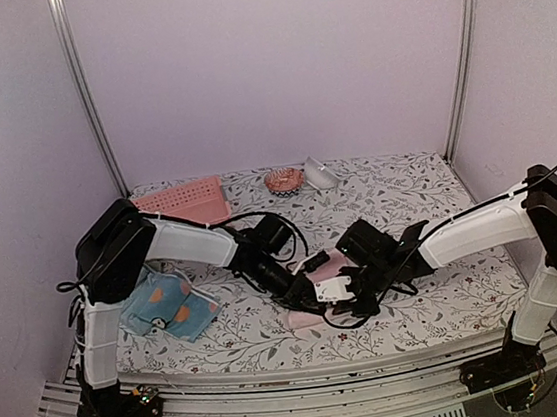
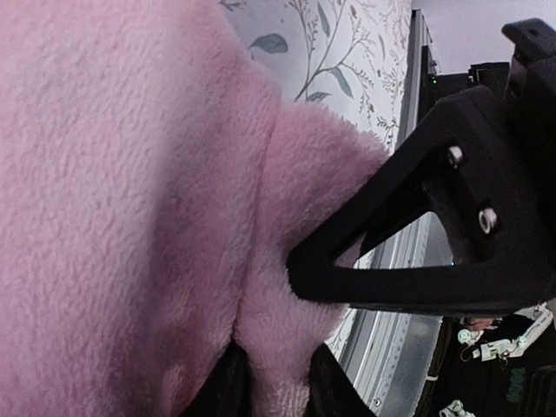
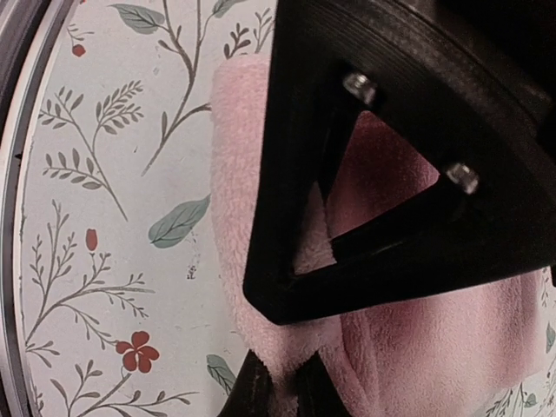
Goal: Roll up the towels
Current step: Roll the towel at the center of the board.
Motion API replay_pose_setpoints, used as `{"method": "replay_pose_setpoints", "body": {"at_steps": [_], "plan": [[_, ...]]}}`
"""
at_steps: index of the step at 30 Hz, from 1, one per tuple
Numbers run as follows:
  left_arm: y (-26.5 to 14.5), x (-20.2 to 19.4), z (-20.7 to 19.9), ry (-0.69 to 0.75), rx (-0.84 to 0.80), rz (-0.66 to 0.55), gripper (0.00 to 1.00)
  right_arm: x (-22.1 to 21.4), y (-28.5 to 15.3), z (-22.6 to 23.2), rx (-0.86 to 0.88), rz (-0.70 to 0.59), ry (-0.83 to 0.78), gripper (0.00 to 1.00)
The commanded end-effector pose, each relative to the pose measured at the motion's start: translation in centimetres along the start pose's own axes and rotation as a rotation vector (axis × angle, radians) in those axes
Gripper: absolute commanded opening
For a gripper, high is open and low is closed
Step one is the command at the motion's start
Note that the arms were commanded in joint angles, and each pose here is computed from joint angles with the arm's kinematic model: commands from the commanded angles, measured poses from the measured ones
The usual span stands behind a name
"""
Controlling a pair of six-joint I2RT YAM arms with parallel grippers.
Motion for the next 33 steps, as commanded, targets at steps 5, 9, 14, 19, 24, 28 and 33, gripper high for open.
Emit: {"method": "replay_pose_setpoints", "body": {"at_steps": [5,9,14,19,24,28,33], "plan": [[-7.7,-0.2,-1.2,0.099,0.414,-0.262,0.4,-2.1,-1.0,-1.1,0.358,0.037,0.338,0.03],[-10.3,-1.4,-3.0,0.223,0.571,-0.414,0.49,-2.8,-0.3,-2.3,0.524,0.088,0.493,0.03],[-8.9,-3.5,-6.5,0.5,0.743,-0.45,0.49,-3.8,1.6,-4.1,0.69,0.133,0.67,0.03],[-4.5,-4.3,-9.4,0.837,0.846,-0.324,0.5,-4.9,3.4,-4.8,0.772,0.216,0.714,0.03],[-0.9,-2.9,-8.7,1.038,1.006,-0.106,0.52,-4.6,3.5,-5.6,0.764,0.238,0.709,0.04],[0.4,-1.7,-8.0,1.142,1.091,-0.03,0.53,-4.0,2.8,-6.0,0.764,0.232,0.704,0.04],[1.5,-0.4,-6.8,1.233,1.168,0.011,0.54,-3.7,2.5,-5.9,0.775,0.224,0.706,0.04]]}}
Point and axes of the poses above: each gripper's point midway between its finger pads, its own y axis out along the fingers, its own z axis along the line the jaws close on, x = y × z, the point moved 6 cm from there along -y, back along the fingers, and after that the axes turned 10 degrees about y, right-handed, at the moved point
